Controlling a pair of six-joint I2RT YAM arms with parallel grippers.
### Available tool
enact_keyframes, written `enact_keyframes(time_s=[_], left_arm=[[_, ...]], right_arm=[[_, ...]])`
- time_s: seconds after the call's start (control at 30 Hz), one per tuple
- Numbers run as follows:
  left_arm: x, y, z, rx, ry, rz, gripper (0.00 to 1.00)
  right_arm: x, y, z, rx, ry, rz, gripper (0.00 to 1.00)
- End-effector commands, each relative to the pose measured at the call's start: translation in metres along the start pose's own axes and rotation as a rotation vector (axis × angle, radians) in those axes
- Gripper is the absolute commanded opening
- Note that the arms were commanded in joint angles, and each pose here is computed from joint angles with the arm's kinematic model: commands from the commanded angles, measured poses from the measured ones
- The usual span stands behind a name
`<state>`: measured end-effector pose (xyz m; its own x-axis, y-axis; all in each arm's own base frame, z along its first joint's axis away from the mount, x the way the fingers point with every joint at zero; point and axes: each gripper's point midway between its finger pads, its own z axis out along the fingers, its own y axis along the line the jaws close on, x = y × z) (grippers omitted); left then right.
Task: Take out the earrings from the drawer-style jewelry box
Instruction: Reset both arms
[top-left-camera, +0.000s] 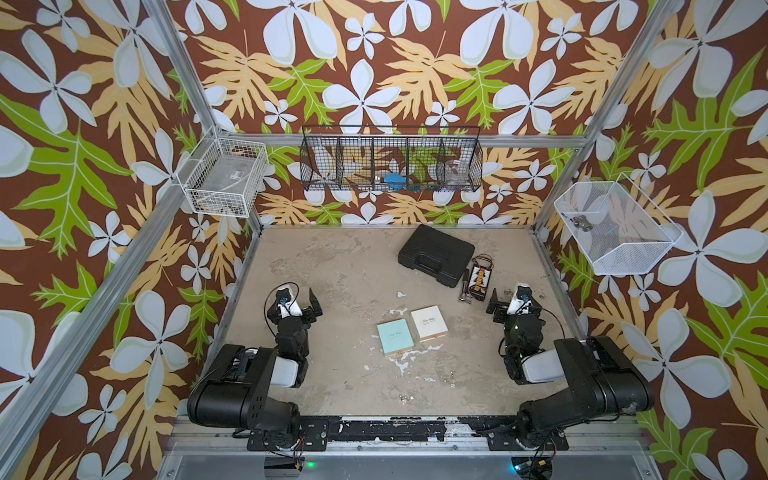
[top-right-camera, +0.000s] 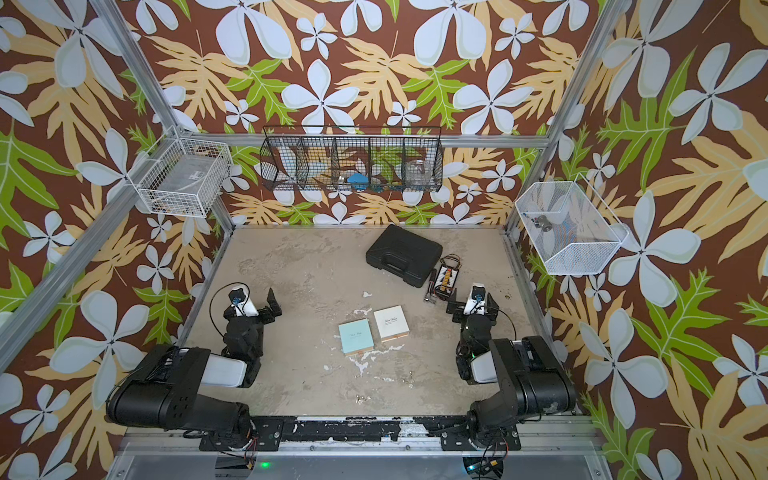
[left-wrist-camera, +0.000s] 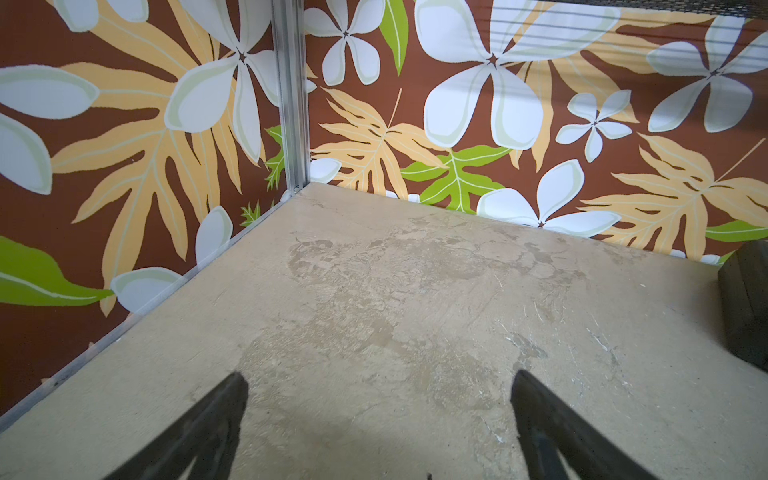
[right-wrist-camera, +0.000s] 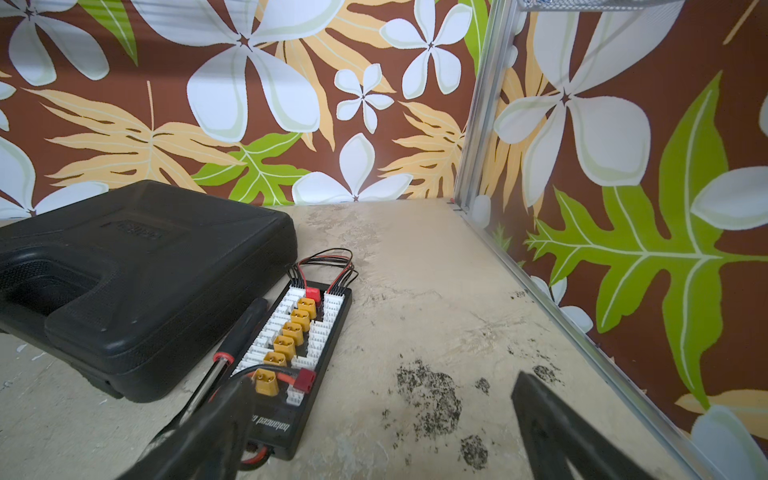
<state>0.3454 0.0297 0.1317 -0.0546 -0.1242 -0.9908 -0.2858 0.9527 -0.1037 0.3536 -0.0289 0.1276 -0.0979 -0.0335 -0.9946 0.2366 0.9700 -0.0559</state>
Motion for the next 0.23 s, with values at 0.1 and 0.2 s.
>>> enact_keyframes(time_s=[0.1, 0.2], left_arm=[[-0.0016, -0.0034, 0.0031, 0.013, -0.002, 0.001, 1.00], [-0.0039, -0.0028, -0.0005, 0.018, -0.015, -0.003, 1.00]], right_arm=[[-0.0045, -0.0015, 0.0002, 0.011, -0.016, 0.009, 1.00], [-0.0044, -0.0016, 0.0002, 0.011, -0.016, 0.009, 1.00]])
